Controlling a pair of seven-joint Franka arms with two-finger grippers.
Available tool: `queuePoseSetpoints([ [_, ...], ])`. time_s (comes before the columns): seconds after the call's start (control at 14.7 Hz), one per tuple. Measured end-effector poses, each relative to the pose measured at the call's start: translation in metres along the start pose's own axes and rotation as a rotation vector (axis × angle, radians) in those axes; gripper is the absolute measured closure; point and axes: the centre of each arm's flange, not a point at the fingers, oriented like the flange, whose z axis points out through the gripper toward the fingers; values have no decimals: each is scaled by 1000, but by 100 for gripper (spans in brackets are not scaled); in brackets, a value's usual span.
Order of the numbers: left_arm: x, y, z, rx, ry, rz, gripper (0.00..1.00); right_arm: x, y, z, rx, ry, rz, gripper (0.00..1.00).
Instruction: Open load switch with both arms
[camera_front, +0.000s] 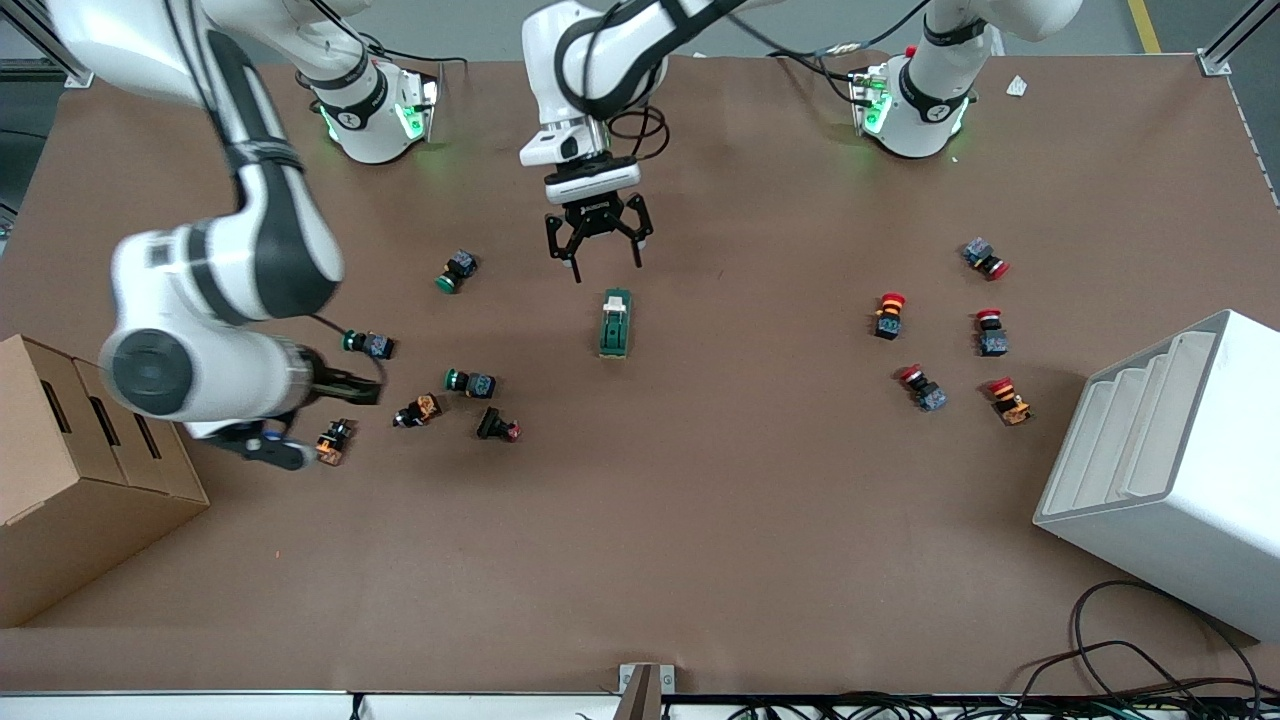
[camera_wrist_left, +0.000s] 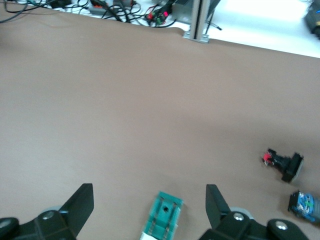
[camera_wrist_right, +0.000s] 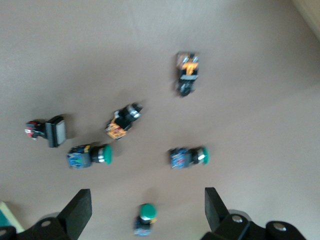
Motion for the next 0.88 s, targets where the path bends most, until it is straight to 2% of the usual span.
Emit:
queuePoseSetpoints([
  [0.27, 147, -41, -7, 34, -158, 30, 0, 14, 72, -26, 34, 53, -96, 0],
  [0.54, 291, -117, 13, 13, -290, 22, 0, 15, 126, -47, 54, 89, -124, 0],
  [0.68, 342, -161, 24, 18, -336, 53, 0, 11, 136, -57, 58, 100, -118, 0],
  [0.88, 398, -220, 33, 23, -401, 124, 0, 5, 135, -75, 62, 129, -121, 0],
])
